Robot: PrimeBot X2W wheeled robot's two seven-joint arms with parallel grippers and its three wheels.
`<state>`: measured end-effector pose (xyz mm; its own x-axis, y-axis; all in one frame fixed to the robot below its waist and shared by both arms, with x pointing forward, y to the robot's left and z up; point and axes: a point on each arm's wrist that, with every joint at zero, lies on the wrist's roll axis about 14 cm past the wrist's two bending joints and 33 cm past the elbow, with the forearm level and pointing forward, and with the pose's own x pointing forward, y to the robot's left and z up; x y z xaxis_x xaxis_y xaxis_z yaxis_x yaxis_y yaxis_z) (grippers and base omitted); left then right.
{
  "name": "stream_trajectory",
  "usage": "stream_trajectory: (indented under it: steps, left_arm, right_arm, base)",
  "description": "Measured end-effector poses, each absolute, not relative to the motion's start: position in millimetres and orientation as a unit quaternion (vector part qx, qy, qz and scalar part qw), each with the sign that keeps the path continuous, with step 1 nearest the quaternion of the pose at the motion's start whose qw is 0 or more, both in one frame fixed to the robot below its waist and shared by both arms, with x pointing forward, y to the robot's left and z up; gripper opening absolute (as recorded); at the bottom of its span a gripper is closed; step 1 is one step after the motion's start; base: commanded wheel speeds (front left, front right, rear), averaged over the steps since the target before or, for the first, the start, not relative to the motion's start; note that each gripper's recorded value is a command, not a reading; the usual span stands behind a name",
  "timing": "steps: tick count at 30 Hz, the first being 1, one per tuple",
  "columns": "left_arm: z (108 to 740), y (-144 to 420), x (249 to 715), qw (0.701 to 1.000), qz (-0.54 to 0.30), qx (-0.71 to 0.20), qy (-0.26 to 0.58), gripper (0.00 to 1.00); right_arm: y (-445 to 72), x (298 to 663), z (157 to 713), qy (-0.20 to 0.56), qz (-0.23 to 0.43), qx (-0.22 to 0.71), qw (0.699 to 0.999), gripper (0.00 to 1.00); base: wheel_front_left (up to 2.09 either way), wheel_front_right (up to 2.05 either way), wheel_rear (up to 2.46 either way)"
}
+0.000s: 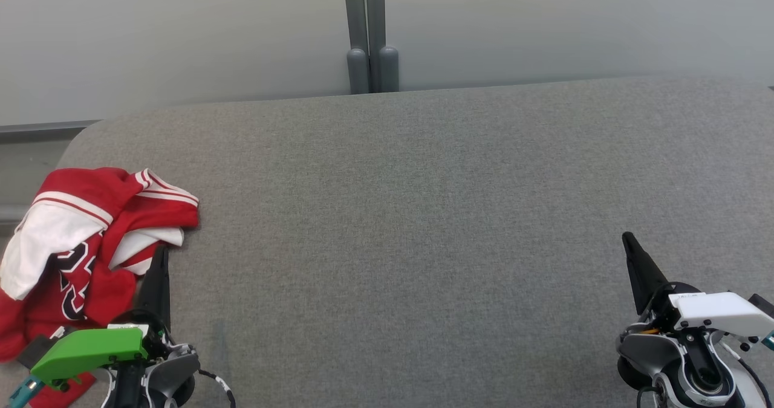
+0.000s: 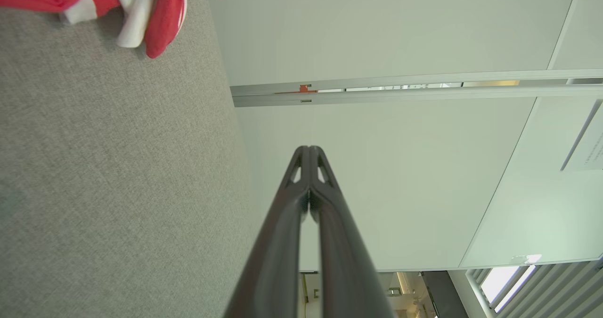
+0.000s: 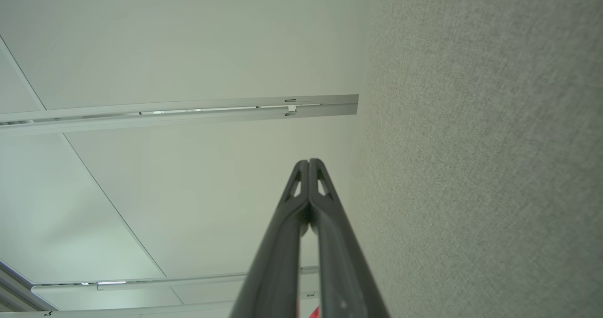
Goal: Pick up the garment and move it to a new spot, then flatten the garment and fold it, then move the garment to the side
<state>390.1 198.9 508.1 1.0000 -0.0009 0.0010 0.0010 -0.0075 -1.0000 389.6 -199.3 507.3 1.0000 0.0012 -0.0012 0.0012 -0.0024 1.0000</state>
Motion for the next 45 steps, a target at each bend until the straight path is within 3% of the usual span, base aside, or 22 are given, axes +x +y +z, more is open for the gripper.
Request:
stream_trajectory:
  steps: [45]
  left_arm:
    - [508.1,198.9,390.1,0.704,-0.001,-0.710,0.000,0.00]
  right_arm:
    - [-199.3,389.6,507.3,0.001,0.000,0.708,0.706,0.00]
  base:
    - [0.00,0.00,0.00]
